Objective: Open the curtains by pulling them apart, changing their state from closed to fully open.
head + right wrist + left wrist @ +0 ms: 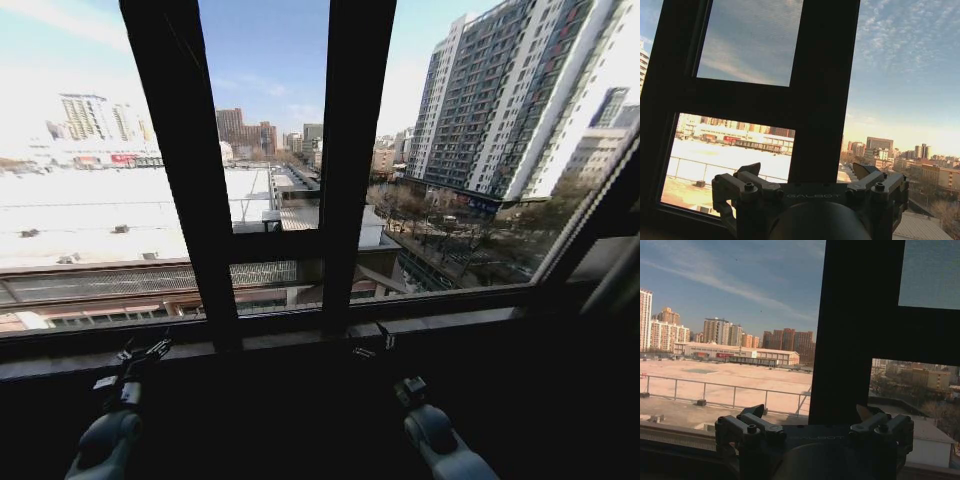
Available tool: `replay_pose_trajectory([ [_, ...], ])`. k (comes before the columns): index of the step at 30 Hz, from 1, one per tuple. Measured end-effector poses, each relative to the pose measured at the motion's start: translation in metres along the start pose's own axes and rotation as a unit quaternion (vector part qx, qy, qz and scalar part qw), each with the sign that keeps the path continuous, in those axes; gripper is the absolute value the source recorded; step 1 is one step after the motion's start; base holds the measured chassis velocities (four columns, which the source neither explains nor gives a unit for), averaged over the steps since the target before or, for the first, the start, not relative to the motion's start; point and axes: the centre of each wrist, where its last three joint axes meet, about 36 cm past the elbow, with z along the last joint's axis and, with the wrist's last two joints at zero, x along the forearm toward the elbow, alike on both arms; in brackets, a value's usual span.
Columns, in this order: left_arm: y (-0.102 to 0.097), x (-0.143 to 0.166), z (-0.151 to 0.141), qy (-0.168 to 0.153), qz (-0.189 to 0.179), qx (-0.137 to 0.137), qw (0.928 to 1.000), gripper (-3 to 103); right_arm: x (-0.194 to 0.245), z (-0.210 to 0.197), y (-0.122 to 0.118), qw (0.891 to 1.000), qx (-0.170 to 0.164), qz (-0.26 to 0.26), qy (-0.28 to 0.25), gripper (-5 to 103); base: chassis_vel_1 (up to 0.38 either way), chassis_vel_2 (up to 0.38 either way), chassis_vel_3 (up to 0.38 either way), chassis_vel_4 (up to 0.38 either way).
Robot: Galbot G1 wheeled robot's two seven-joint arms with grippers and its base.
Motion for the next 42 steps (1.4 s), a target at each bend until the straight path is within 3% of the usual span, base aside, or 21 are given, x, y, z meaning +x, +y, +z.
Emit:
replay_pose_trajectory([
  [8,-0.0001,0.0,0.0001,0.0,0.0,0.0,1.0,100,0.0,0.0,-0.0002,1.0,0.0,0.0,0.0,100,-0.22,-0.255,0.259,0.228],
  [24,0.0002,0.0,-0.0001,0.0,0.0,0.0,1.0,100,0.0,0.0,0.0002,1.0,0.0,0.0,0.0,100,0.0,0.001,-0.006,-0.009],
  [42,-0.0003,0.0,0.0,0.0,0.001,0.0,1.0,100,0.0,0.0,-0.0003,1.0,0.0,0.0,0.0,100,-0.123,-0.117,0.126,0.121],
])
